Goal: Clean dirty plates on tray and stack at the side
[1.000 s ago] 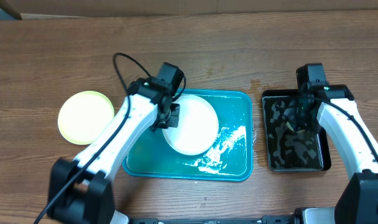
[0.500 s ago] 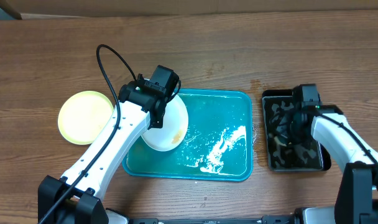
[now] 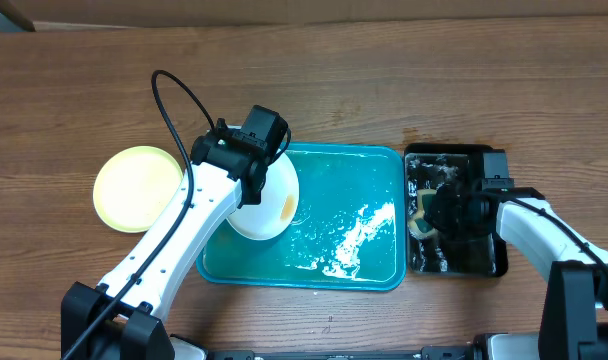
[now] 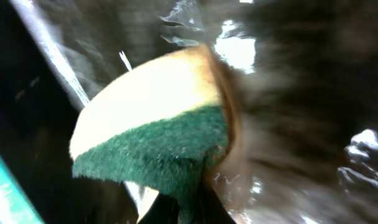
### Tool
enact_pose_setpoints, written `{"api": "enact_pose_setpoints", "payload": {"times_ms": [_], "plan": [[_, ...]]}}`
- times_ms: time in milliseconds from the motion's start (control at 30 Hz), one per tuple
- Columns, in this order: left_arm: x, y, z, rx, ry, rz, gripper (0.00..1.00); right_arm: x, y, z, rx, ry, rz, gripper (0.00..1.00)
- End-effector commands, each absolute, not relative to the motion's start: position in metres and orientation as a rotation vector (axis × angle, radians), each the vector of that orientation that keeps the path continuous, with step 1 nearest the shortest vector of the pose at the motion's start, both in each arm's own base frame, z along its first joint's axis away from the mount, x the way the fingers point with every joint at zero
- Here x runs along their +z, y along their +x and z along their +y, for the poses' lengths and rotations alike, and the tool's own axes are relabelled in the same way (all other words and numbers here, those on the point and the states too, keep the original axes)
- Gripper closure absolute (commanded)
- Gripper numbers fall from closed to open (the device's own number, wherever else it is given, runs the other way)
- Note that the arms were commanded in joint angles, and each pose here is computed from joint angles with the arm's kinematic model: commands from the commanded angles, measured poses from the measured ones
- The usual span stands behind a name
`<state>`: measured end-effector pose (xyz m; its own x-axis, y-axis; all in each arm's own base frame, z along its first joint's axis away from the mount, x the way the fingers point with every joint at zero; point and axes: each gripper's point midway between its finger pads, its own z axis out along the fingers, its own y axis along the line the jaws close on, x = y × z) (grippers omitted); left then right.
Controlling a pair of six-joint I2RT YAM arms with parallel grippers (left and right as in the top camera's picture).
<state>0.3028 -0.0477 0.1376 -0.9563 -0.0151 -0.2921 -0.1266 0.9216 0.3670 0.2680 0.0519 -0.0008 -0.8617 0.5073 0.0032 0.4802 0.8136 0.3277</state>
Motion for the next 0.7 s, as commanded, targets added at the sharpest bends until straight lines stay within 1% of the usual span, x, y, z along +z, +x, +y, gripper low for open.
{"api": "enact_pose_setpoints", "payload": {"times_ms": [0, 67, 133, 167, 233, 300, 400, 500, 567, 667], "plan": [[0.147, 0.306, -0.045, 0.555, -0.157, 2.757, 0.96, -0.021, 0.230, -0.010, -0.036, 1.146, 2.882, 0.96], [0.147, 0.306, -0.045, 0.554, -0.157, 2.756, 0.96, -0.021, 0.229, -0.015, -0.039, 1.180, 2.873, 0.96], [0.147, 0.306, -0.045, 0.554, -0.157, 2.756, 0.96, -0.019, 0.237, -0.005, 0.081, 1.149, 2.882, 0.96], [0.147, 0.306, -0.045, 0.554, -0.157, 2.756, 0.96, -0.017, 0.246, 0.009, 0.212, 1.041, 2.906, 0.96], [0.147, 0.306, -0.045, 0.554, -0.158, 2.756, 0.96, -0.006, 0.267, 0.048, 0.562, 0.714, 2.911, 0.96], [0.147, 0.306, -0.045, 0.554, -0.157, 2.756, 0.96, 0.002, 0.273, 0.065, 0.698, 0.596, 2.888, 0.96], [0.147, 0.306, -0.045, 0.554, -0.158, 2.756, 0.96, -0.001, 0.268, 0.068, 0.656, 0.576, 2.920, 0.96], [0.147, 0.306, -0.045, 0.554, -0.158, 2.756, 0.96, -0.010, 0.252, 0.057, 0.486, 0.585, 2.997, 0.96], [0.147, 0.306, -0.045, 0.554, -0.157, 2.756, 0.96, -0.015, 0.238, 0.042, 0.325, 0.663, 3.043, 0.96], [0.147, 0.306, -0.045, 0.554, -0.157, 2.756, 0.96, -0.019, 0.222, 0.011, 0.047, 0.866, 3.039, 0.96]]}}
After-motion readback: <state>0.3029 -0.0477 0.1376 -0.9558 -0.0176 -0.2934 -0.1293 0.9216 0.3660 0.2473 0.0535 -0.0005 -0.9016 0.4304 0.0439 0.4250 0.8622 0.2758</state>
